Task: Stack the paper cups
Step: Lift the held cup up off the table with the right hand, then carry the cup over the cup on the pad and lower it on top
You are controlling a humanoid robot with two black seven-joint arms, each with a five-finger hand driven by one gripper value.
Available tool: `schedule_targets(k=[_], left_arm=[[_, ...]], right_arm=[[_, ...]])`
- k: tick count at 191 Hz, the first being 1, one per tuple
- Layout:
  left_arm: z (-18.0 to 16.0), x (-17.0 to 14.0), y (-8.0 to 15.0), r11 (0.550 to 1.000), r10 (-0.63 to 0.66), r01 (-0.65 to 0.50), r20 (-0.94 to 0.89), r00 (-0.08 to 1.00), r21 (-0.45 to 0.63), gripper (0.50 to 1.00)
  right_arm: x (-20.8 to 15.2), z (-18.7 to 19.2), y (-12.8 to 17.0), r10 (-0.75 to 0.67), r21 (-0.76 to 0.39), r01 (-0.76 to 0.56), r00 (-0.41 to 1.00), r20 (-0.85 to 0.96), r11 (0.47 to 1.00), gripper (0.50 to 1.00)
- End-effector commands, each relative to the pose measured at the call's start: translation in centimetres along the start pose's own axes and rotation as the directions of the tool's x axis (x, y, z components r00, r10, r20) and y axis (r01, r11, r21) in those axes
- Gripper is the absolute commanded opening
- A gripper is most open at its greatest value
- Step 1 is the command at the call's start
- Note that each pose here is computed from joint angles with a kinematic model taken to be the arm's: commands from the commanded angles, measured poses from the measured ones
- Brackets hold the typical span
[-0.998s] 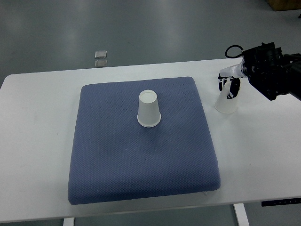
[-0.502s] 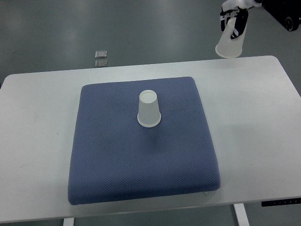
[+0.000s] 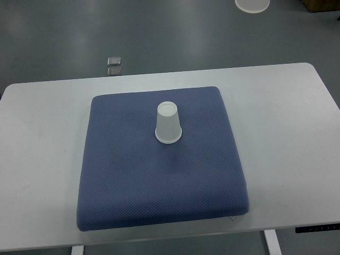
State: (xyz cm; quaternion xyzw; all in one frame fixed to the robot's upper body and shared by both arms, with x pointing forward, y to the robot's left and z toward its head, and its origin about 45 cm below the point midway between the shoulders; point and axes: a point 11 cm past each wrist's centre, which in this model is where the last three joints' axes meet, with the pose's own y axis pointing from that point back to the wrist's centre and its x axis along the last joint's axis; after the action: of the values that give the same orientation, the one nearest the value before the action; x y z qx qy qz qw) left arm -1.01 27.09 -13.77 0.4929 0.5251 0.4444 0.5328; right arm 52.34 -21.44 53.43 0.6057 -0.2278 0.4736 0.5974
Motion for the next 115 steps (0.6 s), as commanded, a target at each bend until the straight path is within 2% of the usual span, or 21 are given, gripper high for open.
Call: schedule_targets(k=[1,36,70,99,115], left_arm=[[0.0,0.0,0.0,1.000,0.002,-0.002,0.000,1.000,0.000,1.000],[0.0,0.1,0.0,1.000,0.005,-0.005,-0.002,1.000,0.000,1.000],[0.0,0.1,0.0,1.000,0.003,-0.003,0.000,1.000,0.001,1.000],[0.0,0.1,0.0,1.000,0.005,-0.005,-0.002,1.000,0.000,1.000],[0.0,0.2,0.0,1.000,0.006,-0.006,-0.002,1.000,0.001,1.000]], right_arm=[[-0.1,-3.0,-0.1,-0.024,0.067,0.026,0.999,-0.039,0.997,0.596],[-2.8,-10.8,-1.2,-0.114,0.202,0.150,0.978,-0.175,0.968,0.596],[-3.5,-17.5,-1.7,-0.112,0.292,0.187,0.960,-0.257,0.938,0.596],[-4.6,-20.8,-2.2,-0.121,0.331,0.216,0.951,-0.286,0.919,0.596],[-5.1,-21.1,-2.5,-0.132,0.340,0.227,0.951,-0.280,0.912,0.596]])
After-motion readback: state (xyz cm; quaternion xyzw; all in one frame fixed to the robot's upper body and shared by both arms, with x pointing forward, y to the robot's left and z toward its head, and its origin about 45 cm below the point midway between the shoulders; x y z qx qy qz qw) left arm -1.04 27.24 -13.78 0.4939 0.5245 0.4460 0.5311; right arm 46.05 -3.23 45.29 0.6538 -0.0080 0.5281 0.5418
